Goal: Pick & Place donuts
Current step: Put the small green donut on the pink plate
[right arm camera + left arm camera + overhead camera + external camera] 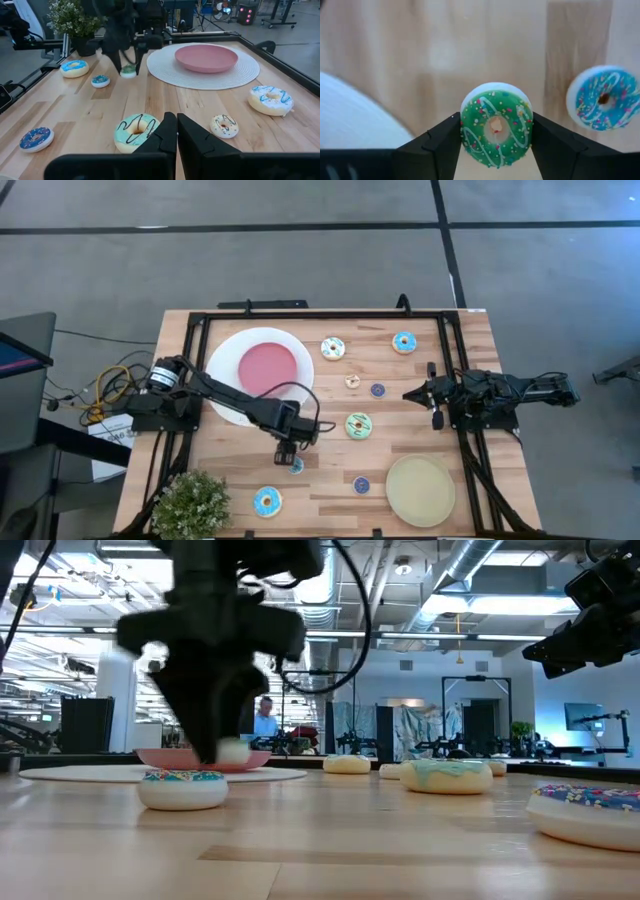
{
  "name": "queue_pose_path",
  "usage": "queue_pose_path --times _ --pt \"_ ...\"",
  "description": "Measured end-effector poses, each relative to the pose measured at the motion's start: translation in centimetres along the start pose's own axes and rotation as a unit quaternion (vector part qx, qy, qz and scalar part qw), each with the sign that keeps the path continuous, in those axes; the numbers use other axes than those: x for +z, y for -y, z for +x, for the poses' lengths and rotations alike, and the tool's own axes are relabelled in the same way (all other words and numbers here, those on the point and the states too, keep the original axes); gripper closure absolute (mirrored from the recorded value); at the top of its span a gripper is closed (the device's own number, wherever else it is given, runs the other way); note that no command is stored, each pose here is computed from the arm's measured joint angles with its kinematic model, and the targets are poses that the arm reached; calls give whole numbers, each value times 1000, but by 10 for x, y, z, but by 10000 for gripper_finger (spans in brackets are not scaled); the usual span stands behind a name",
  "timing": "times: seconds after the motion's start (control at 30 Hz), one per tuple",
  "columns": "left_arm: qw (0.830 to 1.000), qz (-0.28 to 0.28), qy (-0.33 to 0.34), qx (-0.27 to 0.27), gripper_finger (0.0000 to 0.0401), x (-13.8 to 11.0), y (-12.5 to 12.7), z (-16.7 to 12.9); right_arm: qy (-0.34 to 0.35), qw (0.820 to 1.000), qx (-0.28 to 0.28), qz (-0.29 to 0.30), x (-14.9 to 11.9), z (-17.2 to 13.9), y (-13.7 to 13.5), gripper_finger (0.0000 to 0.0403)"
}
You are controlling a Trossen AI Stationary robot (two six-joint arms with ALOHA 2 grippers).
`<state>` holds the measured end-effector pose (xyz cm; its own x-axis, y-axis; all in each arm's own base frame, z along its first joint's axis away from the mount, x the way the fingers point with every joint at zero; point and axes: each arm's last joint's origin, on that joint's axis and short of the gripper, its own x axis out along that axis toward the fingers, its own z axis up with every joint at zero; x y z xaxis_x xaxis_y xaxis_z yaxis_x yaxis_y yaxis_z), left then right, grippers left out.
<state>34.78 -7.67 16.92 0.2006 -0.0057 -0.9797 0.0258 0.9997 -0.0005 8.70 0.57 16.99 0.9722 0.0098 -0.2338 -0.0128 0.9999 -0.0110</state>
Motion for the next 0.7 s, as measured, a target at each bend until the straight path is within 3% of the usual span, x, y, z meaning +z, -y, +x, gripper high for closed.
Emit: queue_pose_path --times 0.17,0.3,0.47,0.7 --pt "999 -36 7 7 194 21 -29 -27 0 1000 0 0 0 0 0 397" --pt "999 -40 1 3 194 20 -61 -44 0 1000 0 0 0 0 0 397" --pt "993 -118 8 6 198 -4 -119 -60 0 1000 0 0 0 0 0 397" --pt "969 -241 36 44 212 -53 -192 -78 0 1000 0 0 0 0 0 397"
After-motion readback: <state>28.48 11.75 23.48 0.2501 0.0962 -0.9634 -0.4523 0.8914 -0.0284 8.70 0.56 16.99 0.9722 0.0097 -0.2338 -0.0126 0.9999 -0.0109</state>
